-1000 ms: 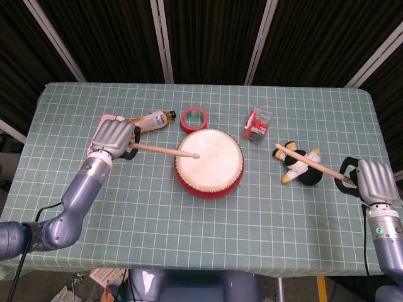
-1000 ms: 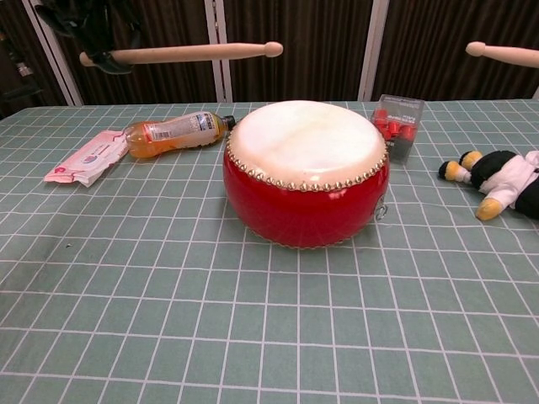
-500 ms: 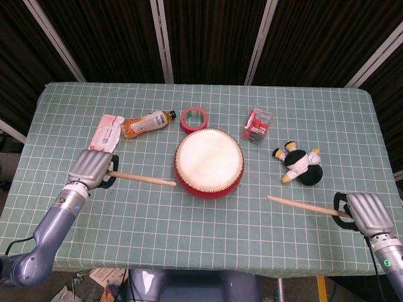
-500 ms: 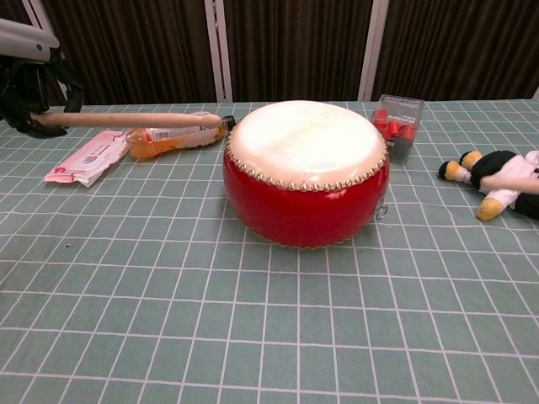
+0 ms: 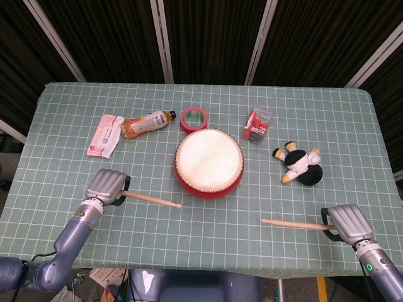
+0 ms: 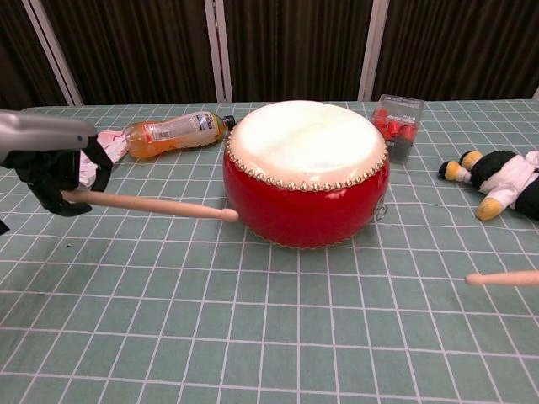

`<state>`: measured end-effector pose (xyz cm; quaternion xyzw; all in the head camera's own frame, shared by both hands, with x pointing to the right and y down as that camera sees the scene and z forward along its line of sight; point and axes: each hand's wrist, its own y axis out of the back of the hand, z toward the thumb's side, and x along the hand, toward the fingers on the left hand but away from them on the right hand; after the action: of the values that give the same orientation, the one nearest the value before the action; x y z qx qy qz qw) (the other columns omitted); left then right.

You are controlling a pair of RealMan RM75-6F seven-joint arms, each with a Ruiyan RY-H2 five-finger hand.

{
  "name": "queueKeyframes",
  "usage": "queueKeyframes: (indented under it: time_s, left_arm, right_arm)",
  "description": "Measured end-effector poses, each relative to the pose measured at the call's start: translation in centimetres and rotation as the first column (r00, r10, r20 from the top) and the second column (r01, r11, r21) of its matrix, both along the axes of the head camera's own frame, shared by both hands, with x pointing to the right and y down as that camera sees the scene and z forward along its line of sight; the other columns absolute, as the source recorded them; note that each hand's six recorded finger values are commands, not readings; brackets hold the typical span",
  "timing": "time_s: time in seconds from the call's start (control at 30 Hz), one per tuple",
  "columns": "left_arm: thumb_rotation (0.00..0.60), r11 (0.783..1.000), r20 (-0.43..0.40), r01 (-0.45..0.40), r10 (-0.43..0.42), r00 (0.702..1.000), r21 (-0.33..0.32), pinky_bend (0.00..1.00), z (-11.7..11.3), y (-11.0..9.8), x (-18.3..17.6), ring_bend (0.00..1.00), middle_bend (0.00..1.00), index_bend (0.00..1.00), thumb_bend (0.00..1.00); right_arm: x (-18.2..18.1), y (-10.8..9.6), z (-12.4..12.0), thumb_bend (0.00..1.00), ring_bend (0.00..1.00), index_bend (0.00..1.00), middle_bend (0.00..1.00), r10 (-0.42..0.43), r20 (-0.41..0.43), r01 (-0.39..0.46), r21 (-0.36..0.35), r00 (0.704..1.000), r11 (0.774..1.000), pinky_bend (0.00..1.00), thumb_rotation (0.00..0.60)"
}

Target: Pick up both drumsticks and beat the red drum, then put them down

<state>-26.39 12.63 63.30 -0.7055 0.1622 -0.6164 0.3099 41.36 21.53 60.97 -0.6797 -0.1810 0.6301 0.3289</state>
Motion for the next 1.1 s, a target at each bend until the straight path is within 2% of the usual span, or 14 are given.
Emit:
queueKeyframes:
  time_s: [0.27,0.53,0.63,0.8,0.87,1.0,1.1]
  left_arm:
    - [0.600,0.999,0.041,-0.011,0.013,0.999,-0.035,1.00,3.3,1.1,1.5,1.00,1.00,0.69,0.50]
    - [0.600,0.999,0.050,-0.031,0.032,0.998,-0.035,1.00,4.5,1.4,3.0,1.00,1.00,0.57,0.43]
    - [0.600,0.999,0.054,-0.040,0.042,0.998,-0.036,1.00,4.8,1.7,3.3,1.00,1.00,0.50,0.37]
    - [0.600,0.998,0.065,-0.047,0.049,0.997,-0.036,1.00,4.8,1.9,3.2,0.99,0.96,0.36,0.19]
    - [0.600,0.998,0.072,-0.049,0.052,0.996,-0.034,1.00,4.7,1.9,3.1,0.97,0.93,0.30,0.10]
    - [0.600,0.998,0.087,-0.055,0.058,0.995,-0.029,1.00,4.7,1.9,2.8,0.92,0.87,0.24,0.02]
    - [0.600,0.998,0.092,-0.055,0.057,0.994,-0.033,0.99,4.6,2.1,2.6,0.88,0.82,0.22,0.01]
  right_arm:
    - [-0.4,-0.8,1.4,0.54,1.00,0.95,1.00,-0.011,-0.018,0.012,0.016,1.000,1.000,1.00,0.600]
    - [-0.6,-1.0,2.4,0.54,1.00,0.83,0.99,-0.019,-0.048,0.020,0.014,0.999,1.000,0.94,0.600]
    - [-0.7,-0.8,2.8,0.52,0.96,0.73,0.92,-0.039,-0.073,0.039,0.004,0.997,0.999,0.87,0.600]
    - [-0.3,-0.3,3.4,0.41,0.72,0.36,0.65,-0.057,-0.131,0.052,-0.038,0.990,0.998,0.61,0.600]
    - [-0.2,-0.1,3.6,0.39,0.66,0.28,0.59,-0.060,-0.153,0.051,-0.057,0.986,0.997,0.56,0.600]
    - [-0.2,0.0,3.6,0.36,0.61,0.20,0.54,-0.060,-0.177,0.048,-0.072,0.982,0.996,0.51,0.600]
    - [-0.3,0.0,3.5,0.36,0.60,0.18,0.53,-0.060,-0.184,0.048,-0.069,0.981,0.996,0.50,0.600]
